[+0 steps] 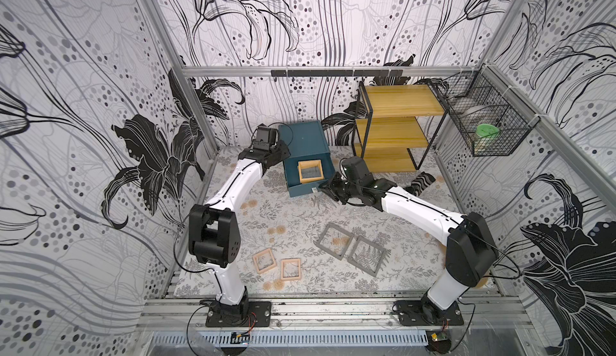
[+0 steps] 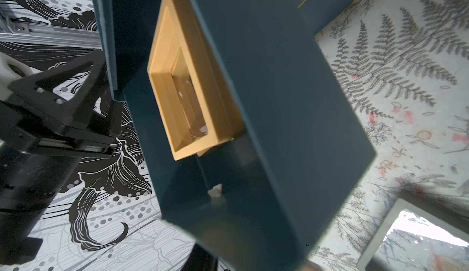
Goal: Place the brooch boxes into the drawer by color
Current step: Close the drawer in the storage box.
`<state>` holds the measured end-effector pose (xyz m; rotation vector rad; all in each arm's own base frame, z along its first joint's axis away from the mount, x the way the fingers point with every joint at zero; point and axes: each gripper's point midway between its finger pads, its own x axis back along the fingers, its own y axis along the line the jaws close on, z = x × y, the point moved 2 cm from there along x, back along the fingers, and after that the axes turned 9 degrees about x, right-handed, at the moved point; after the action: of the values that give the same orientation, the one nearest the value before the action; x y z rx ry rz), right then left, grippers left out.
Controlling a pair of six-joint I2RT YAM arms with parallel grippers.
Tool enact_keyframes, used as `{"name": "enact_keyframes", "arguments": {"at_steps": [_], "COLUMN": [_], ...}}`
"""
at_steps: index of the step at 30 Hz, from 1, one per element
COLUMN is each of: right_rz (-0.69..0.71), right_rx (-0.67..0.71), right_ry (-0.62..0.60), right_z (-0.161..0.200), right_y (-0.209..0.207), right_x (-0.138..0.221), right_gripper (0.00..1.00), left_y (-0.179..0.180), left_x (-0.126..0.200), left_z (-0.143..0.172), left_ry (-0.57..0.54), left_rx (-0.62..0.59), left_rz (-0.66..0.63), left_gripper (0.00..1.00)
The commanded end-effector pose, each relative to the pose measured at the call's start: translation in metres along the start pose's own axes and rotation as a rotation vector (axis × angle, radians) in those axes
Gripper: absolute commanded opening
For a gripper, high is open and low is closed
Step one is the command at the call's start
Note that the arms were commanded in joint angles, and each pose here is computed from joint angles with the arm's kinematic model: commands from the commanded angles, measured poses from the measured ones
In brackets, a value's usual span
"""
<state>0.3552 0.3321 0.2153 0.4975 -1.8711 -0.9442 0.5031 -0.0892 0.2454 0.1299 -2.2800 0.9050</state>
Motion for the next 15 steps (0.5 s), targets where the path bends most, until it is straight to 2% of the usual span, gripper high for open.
{"name": "enact_keyframes", "arguments": {"at_steps": [1, 15], "right_rz": [-0.010, -0.020], "right_rx": [-0.005, -0.022], "right_ry": [-0.050, -0.087], "right_z": [-0.018, -0.047], "right_y": [0.006, 0.013], "right_x": [-0.006, -0.024], "right_gripper": [0.22, 0.21], "left_y": [0.007, 0.010], "left_x": [-0.001, -0.002], "left_z": [0.005, 0.011], "left_ry": [0.028, 0.040], "left_rx": [-0.018, -0.009], "left_rz": [-0.026, -0.024], "left_gripper": [0.33, 0.32]}}
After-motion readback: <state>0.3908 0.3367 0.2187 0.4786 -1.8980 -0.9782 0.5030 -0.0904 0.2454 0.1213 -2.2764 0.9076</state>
